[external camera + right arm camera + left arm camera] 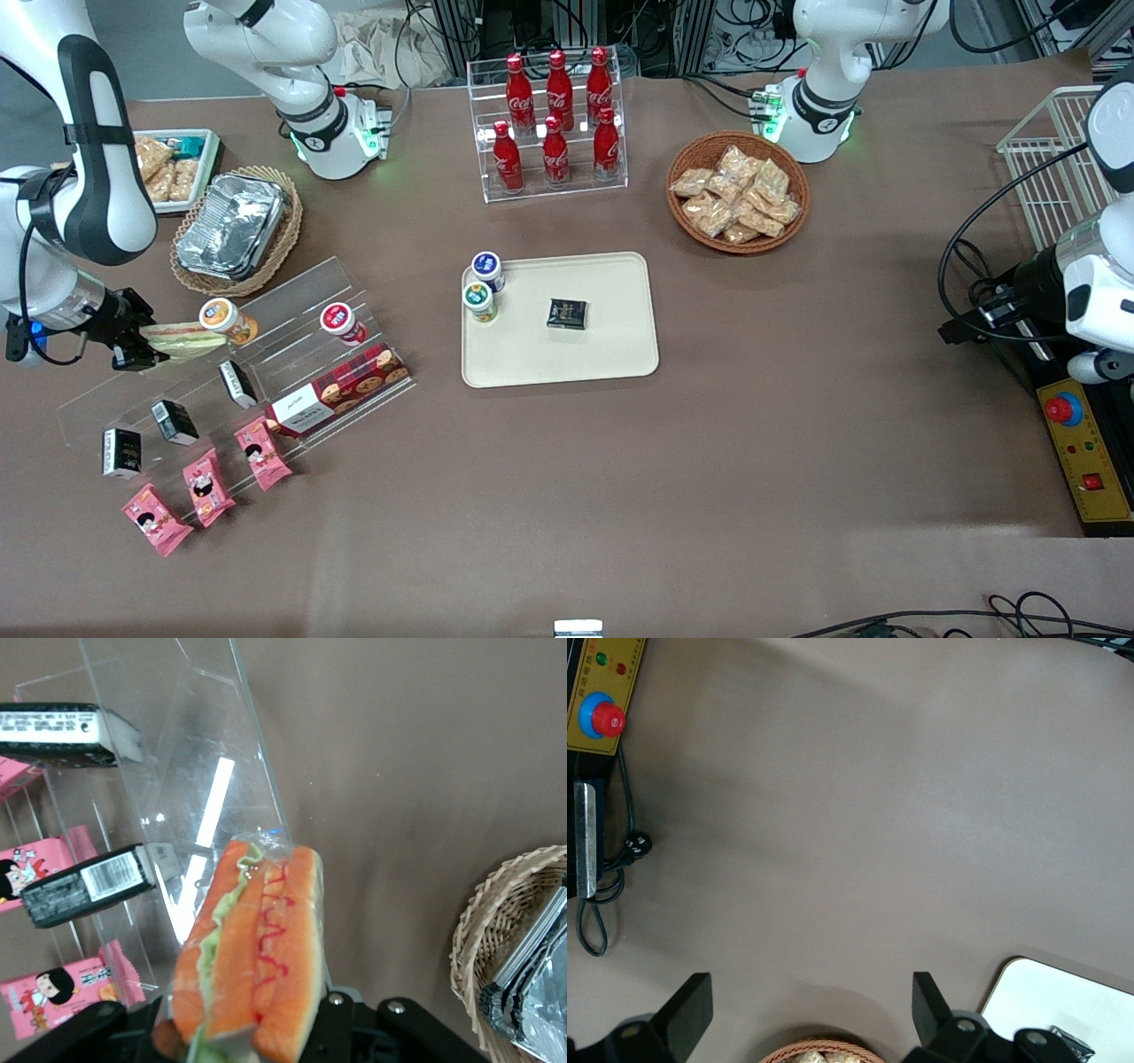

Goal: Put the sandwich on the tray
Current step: 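Close the right gripper on the sandwich and lift it off the stand, then carry the sandwich with the right gripper over the cream tray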

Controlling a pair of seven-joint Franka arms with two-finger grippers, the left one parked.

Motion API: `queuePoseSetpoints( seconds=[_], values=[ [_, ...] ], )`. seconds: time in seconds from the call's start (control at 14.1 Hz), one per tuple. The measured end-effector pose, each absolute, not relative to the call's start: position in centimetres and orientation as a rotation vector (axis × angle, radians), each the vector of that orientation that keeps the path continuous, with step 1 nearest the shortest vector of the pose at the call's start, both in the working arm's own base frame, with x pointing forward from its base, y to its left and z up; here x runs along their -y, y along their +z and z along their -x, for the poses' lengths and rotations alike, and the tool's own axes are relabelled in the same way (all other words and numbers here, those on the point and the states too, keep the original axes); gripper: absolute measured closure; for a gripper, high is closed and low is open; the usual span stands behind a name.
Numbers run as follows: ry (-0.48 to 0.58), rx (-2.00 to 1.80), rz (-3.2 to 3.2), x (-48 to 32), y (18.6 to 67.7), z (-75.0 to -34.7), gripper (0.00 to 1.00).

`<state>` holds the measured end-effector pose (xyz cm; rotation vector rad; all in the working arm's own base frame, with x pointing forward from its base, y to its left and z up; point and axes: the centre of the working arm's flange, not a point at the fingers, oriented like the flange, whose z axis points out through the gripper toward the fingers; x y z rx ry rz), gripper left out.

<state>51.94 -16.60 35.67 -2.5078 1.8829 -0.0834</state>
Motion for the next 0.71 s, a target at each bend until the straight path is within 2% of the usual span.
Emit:
queuePoseSetpoints(
  seconds=[0.21, 0.36, 0.5, 0.71],
  values=[
    [0.022, -1.873, 2.548, 17.1, 38.6, -53.1, 0.59],
    [0.083, -1.872, 2.566, 17.9, 42.7, -54.5, 0.66],
    [0.114, -1.869, 2.576, 18.0, 47.2, -55.7, 0.77],
    [0.141, -1.834, 2.570, 16.4, 52.1, -57.0, 0.77]
  ],
)
